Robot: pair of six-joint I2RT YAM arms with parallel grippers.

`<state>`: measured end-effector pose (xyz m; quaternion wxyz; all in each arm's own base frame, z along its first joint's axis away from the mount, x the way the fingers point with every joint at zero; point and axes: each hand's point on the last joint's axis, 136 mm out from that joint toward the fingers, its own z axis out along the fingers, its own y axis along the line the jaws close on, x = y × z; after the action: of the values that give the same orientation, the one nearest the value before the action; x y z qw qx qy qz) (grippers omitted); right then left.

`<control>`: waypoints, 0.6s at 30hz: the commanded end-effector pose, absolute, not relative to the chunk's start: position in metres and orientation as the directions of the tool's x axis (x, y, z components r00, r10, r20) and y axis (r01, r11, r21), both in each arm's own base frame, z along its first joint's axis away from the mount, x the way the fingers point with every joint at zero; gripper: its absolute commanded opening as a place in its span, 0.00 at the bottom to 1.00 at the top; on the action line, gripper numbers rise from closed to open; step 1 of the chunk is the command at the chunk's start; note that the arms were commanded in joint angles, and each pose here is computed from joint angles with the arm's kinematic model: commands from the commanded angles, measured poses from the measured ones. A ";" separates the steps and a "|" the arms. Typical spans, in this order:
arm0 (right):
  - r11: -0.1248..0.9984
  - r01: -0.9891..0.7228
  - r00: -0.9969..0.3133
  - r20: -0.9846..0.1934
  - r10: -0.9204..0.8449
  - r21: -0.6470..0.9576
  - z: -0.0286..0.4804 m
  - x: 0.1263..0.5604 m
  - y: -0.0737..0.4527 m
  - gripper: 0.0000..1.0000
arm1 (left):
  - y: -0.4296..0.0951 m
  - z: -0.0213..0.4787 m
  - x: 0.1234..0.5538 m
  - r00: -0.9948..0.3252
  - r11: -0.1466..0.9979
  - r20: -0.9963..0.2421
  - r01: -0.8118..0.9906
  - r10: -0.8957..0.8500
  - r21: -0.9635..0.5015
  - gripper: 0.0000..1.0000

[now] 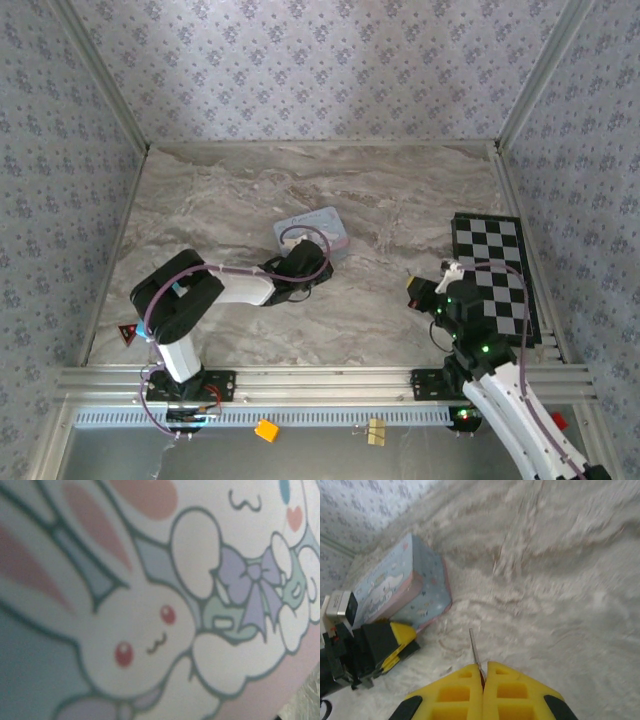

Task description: Unlock a padlock with a key

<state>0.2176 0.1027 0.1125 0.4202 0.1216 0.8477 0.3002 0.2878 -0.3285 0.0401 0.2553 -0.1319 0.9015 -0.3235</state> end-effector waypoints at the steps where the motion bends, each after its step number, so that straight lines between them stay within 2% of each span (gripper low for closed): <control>1: 0.684 -0.054 -0.697 -0.518 0.495 0.727 0.121 0.216 0.130 0.00 | -0.342 0.060 0.281 -0.855 0.710 -0.357 -0.018 -0.376 -0.704 0.09; 6: 0.634 -0.015 -0.766 -0.416 0.490 0.773 0.114 0.212 0.150 0.00 | -0.340 0.069 0.280 -0.850 0.664 -0.329 -0.031 -0.411 -0.747 0.08; 12: 0.465 0.067 -0.818 -0.219 0.533 0.883 0.109 0.209 0.185 0.00 | -0.340 0.075 0.275 -0.857 0.563 -0.222 -0.092 -0.465 -0.821 0.07; 18: 0.393 0.077 -0.842 -0.152 0.518 0.916 0.114 0.208 0.218 0.00 | -0.342 0.081 0.270 -0.855 0.466 -0.123 -0.149 -0.503 -0.872 0.02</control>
<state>0.2018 0.2021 0.0944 0.2126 0.1675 0.8405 0.4694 0.2719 -0.3300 0.0549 0.2097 -0.1756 0.8663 -0.4180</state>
